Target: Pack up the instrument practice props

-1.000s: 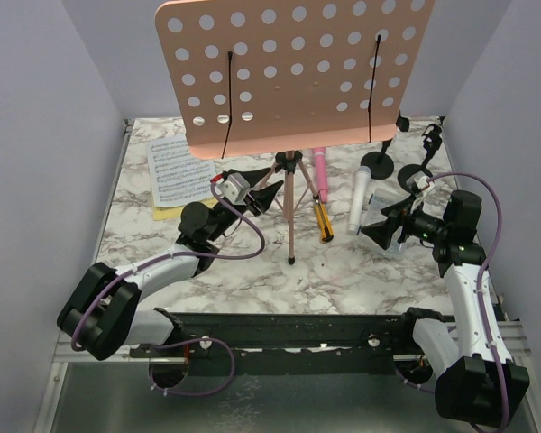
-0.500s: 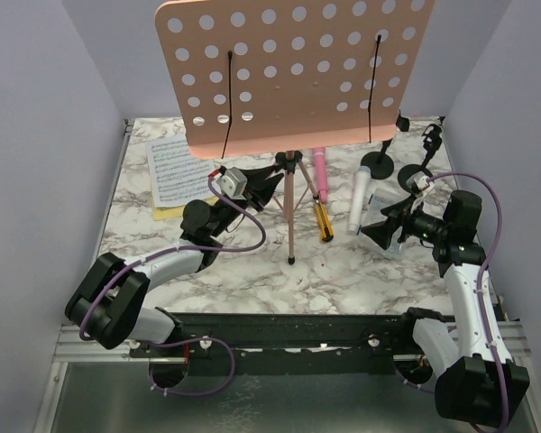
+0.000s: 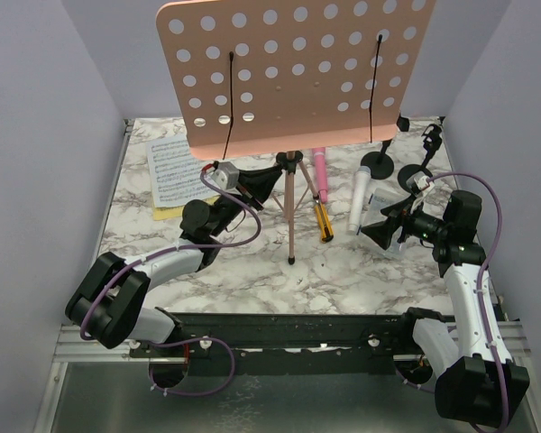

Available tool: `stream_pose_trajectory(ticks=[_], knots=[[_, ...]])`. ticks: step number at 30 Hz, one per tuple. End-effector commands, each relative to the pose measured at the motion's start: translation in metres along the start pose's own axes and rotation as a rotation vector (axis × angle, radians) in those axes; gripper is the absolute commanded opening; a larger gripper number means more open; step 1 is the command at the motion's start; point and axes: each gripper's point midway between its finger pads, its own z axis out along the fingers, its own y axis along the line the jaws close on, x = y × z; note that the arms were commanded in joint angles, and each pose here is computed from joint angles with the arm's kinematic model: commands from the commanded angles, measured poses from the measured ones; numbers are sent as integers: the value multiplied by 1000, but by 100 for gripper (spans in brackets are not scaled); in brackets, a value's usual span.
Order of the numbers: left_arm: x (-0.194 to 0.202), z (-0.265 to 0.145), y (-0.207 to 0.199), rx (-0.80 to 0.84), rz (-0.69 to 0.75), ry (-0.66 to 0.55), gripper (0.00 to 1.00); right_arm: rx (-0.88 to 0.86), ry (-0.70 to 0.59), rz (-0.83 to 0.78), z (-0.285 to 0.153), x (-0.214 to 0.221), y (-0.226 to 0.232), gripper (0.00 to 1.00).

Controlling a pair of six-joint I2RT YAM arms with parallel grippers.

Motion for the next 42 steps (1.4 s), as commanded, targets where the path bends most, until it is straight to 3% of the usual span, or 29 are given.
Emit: stream_pose_trajectory(ticks=[1,7,18,25,37,42], knots=[[-13,8,2,-41,-173,-38,9,19,1,-15,-1,2,-4,99],[-15,6,7,-110,-385,-63,0,17,2,-14,-1,2,-4,100],[-19,0,31,-330,-906,-161,0,15,1,-16,-1,2,-3,100],[-21,3,31,-360,-1082,-172,0,16,0,-18,-1,2,-3,100],[-30,4,25,-333,-1118,-178,46,20,0,-19,-2,2,-3,100],[-31,-3,25,-343,-1067,-175,54,19,0,-18,-2,2,-3,100]])
